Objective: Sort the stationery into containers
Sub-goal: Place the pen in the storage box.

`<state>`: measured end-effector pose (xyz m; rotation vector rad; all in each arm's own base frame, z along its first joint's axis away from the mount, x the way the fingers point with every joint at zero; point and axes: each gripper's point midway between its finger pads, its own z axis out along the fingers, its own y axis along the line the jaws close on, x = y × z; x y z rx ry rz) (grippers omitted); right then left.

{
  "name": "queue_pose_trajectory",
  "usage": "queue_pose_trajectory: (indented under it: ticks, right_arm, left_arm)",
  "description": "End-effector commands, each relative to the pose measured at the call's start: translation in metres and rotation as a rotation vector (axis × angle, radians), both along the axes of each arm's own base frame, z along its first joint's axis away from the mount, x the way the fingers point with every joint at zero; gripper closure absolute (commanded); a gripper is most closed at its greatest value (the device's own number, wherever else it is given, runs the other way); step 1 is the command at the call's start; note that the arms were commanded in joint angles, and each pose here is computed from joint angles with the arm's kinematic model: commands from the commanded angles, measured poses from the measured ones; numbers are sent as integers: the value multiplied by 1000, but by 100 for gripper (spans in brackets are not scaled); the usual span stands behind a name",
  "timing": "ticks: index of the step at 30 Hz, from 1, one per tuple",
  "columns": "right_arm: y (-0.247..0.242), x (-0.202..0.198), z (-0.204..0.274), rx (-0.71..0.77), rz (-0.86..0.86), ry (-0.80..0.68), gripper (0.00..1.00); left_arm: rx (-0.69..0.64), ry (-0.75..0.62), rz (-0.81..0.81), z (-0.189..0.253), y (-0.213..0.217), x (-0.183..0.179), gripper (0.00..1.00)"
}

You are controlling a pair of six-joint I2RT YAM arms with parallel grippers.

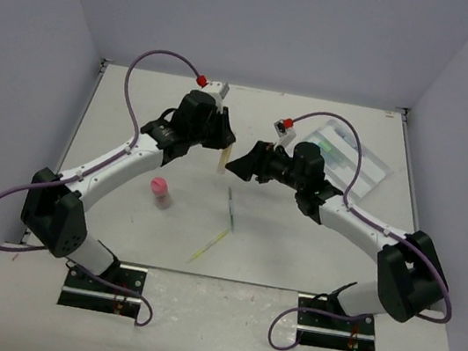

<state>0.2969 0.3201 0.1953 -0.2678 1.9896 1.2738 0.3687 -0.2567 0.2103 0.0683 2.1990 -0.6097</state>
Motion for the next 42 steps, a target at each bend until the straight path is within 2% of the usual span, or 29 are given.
queue_pose_trajectory:
  ticks: [1, 2, 4, 6, 9, 10, 11, 12, 13, 15, 18, 20, 23, 29, 32, 36, 39, 42]
  right_arm:
    - [16, 16, 25, 25, 10, -71, 28]
    - [17, 17, 25, 27, 12, -70, 29]
    - [21, 19, 27, 26, 15, -73, 38]
    - [22, 20, 25, 11, 18, -72, 55]
    - [18, 25, 20, -41, -1, -91, 90]
    - [15, 27, 19, -59, -18, -97, 93]
    - [8, 32, 13, -111, -47, -103, 100]
    - [-6, 41, 7, -184, -111, -113, 100]
    - [-29, 49, -2, -307, -159, -125, 100]
    - [-76, 75, -7, -502, -297, -136, 100]
    - [-160, 94, -41, -913, -323, -139, 100]
    - [-199, 108, -50, -1105, -314, -177, 100]
    - [-235, 125, -66, -1313, -182, -260, 100]
    - [-280, 173, -88, -1434, -159, -227, 100]
    - [-300, 183, -102, -1520, -146, -192, 100]
    - [-305, 192, -101, -1524, -160, -190, 100]
    - [-302, 193, -105, -1511, -137, -176, 86]
    - [-300, 187, -109, -1496, -120, -151, 65]
  left_arm:
    - [-159, -1, -47, 19, -29, -16, 100]
    - [-171, -9, -52, 24, -31, -17, 100]
    - [-193, -11, -71, 29, -41, -23, 100]
    - [-212, -14, -75, 34, -45, -25, 100]
    - [-228, -20, -85, 39, -48, -28, 98]
    - [-228, -24, -86, 40, -48, -28, 93]
    - [-222, -38, -89, 43, -47, -28, 60]
    - [-193, -61, -86, 44, -42, -27, 12]
    - [-148, -68, -68, 43, -33, -27, 2]
    - [-31, -96, 36, 45, -4, -21, 0]
    - [114, -146, 195, 49, 44, -20, 0]
    - [145, -156, 149, 45, 47, -27, 0]
    - [151, -117, 17, 27, 34, -46, 0]
    - [180, -73, -96, -1, 27, -78, 0]
    - [196, -79, -101, -5, 36, -87, 0]
    - [222, -80, -90, -10, 46, -93, 0]
    - [228, -69, -93, -17, 47, -95, 0]
    - [242, -68, -82, -20, 51, -95, 0]
